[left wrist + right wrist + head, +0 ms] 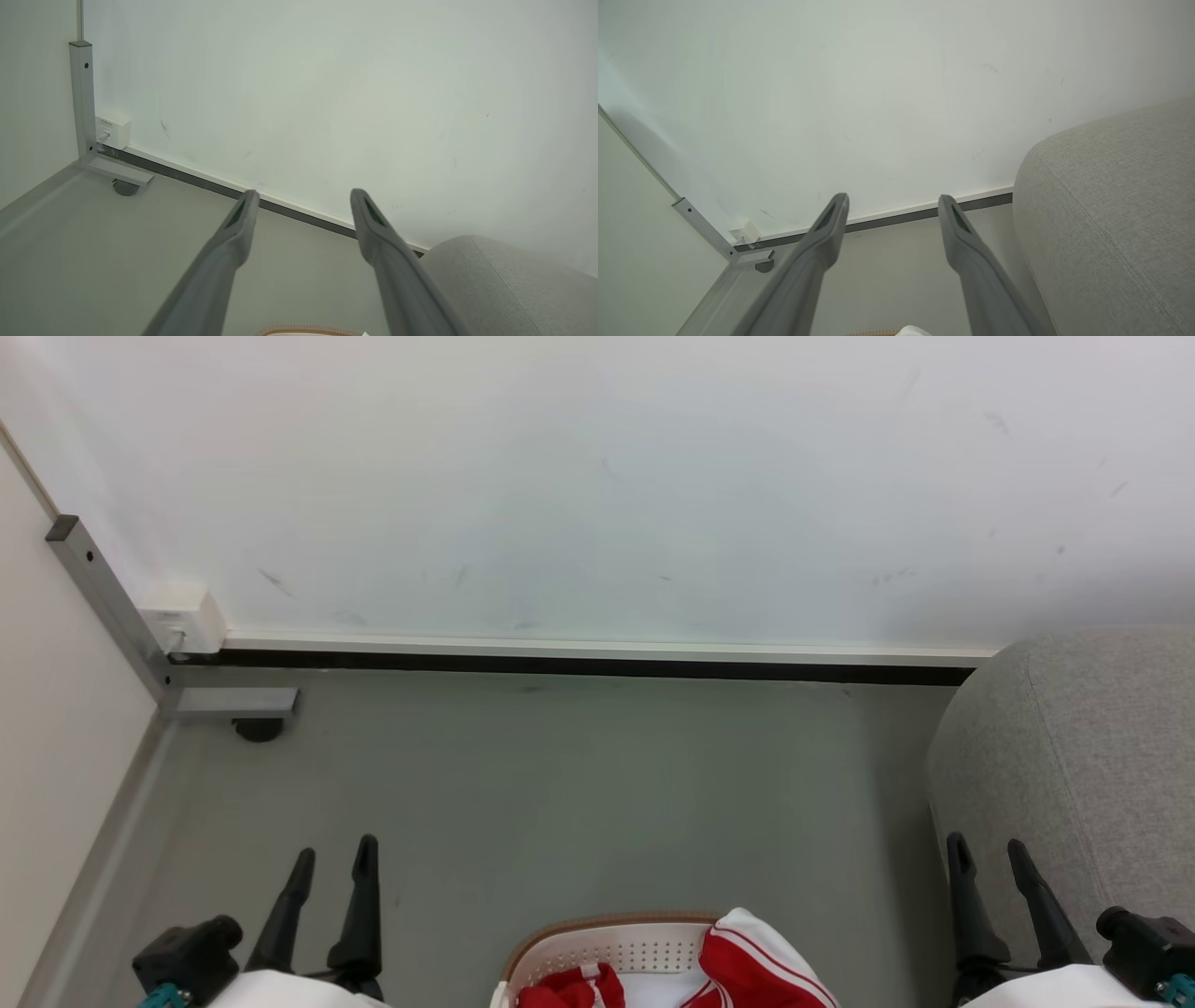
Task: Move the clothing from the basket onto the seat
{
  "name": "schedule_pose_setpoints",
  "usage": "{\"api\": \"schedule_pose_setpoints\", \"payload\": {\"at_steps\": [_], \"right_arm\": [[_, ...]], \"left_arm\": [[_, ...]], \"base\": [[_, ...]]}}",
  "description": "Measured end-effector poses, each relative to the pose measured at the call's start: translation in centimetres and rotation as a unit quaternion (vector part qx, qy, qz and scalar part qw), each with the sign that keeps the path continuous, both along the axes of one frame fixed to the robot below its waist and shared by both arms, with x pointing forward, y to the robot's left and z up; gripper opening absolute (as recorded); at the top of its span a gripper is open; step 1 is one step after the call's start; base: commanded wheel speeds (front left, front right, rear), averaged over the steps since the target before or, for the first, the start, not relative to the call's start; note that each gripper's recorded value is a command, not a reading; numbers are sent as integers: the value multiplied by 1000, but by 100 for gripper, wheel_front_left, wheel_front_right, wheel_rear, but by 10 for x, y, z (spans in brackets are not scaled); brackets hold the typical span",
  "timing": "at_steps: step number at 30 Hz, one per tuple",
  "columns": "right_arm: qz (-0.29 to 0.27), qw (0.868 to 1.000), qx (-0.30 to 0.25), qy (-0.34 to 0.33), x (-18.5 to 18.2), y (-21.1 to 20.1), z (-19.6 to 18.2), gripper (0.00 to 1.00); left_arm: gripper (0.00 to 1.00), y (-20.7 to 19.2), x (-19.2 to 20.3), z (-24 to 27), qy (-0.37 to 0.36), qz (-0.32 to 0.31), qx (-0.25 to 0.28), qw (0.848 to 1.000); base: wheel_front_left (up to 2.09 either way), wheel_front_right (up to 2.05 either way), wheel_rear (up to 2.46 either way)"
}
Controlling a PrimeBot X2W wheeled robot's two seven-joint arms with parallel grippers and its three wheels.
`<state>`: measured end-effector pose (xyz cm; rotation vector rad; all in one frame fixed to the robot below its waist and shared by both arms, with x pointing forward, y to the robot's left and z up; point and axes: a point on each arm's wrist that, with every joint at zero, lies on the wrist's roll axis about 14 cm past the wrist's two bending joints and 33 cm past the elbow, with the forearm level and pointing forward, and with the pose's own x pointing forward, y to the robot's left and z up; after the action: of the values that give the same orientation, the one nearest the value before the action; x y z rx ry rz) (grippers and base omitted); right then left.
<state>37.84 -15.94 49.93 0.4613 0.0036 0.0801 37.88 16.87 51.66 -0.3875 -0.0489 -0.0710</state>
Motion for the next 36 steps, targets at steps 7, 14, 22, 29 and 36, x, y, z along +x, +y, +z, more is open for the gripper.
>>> {"api": "schedule_pose_setpoints", "payload": {"at_steps": [7, 14, 22, 29, 36], "right_arm": [[5, 1000, -29, -8, 0, 3, 1, 100], [8, 999, -50, -16, -1, 4, 3, 100], [12, 997, -74, -27, -2, 7, 6, 100], [13, 995, -95, -35, -2, 7, 8, 100], [12, 993, -109, -44, -3, 6, 11, 100]], "left_arm": [[100, -4, 0, 3, -10, -6, 33, 999], [100, -7, 0, 7, -23, -9, 63, 998], [100, -10, -1, 14, -40, -14, 97, 994], [100, -11, -1, 17, -52, -14, 122, 991], [100, -11, -2, 18, -57, -13, 133, 989]], "base": [[0, 0, 0], [0, 0, 0], [0, 0, 0], [0, 0, 0], [0, 0, 0]]}}
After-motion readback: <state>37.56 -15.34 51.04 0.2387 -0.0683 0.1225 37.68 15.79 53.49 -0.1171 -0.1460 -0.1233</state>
